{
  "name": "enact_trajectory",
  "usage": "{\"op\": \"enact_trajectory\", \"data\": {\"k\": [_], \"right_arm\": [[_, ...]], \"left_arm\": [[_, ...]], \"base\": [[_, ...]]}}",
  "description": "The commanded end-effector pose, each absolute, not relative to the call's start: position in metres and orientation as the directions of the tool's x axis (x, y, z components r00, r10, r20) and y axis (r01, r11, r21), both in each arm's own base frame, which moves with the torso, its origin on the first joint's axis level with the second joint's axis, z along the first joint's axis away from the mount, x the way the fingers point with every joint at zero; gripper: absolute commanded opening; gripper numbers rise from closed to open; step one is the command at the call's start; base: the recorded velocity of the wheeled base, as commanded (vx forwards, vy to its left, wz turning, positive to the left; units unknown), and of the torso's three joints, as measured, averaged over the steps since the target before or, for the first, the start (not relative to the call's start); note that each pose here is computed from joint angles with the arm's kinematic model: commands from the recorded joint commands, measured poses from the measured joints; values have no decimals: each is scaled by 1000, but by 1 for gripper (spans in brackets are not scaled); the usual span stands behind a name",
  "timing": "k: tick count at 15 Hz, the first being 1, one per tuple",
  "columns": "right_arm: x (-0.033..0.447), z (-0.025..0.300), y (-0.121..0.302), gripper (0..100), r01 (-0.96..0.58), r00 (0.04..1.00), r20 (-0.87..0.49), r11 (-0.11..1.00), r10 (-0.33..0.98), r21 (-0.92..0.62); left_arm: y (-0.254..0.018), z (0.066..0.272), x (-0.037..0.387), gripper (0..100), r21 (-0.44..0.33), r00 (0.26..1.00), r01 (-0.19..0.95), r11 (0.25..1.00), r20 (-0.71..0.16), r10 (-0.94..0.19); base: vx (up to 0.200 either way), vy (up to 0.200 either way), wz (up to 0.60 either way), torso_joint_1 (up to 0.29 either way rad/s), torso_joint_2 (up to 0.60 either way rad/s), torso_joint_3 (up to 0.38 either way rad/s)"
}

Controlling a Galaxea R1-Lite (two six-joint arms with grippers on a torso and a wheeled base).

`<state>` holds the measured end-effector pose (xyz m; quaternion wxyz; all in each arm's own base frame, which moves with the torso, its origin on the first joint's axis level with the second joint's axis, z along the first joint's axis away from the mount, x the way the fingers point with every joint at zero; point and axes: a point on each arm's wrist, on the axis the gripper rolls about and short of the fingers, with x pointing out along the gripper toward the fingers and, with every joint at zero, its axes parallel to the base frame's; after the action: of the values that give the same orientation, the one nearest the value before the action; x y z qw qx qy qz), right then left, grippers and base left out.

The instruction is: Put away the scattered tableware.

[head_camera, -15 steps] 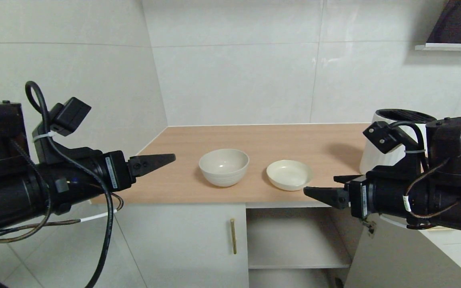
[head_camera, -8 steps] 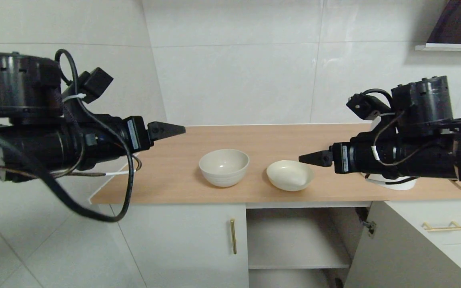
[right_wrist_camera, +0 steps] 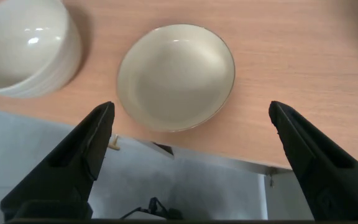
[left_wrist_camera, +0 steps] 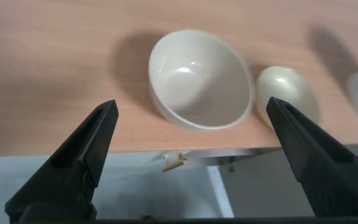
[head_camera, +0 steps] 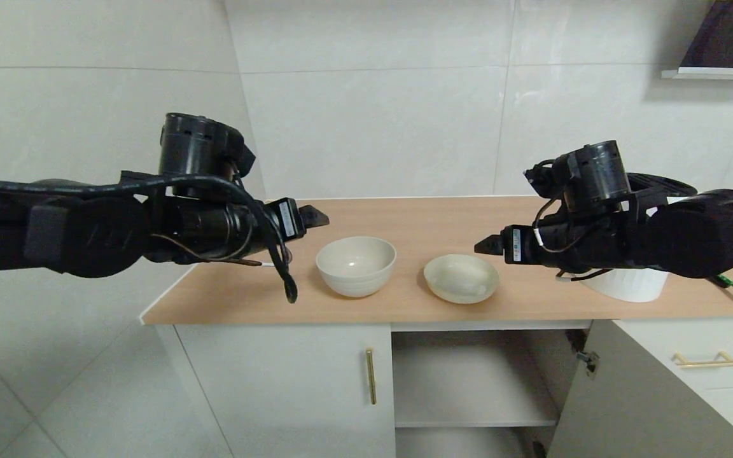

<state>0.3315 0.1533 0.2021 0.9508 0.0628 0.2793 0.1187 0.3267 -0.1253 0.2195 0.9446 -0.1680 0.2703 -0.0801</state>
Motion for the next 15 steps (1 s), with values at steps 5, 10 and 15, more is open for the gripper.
{"op": "enact_trajectory", "data": {"k": [5, 10, 15], "right_arm": [[338, 190, 156, 100, -184, 801, -543, 967, 252, 178], [338, 189, 156, 100, -182, 800, -546, 967, 250, 177], [338, 189, 156, 100, -183, 800, -544, 967, 252, 178]], "left_arm": [[-151, 152, 372, 100, -263, 811, -40, 964, -571, -122], [-160, 133, 387, 100, -271, 821, -70, 960, -562, -99], [-161, 125, 390, 100, -263, 811, -76, 962, -577, -93]], "base": [[0, 0, 0, 0, 0, 0], [0, 0, 0, 0, 0, 0], [0, 0, 0, 0, 0, 0]]}}
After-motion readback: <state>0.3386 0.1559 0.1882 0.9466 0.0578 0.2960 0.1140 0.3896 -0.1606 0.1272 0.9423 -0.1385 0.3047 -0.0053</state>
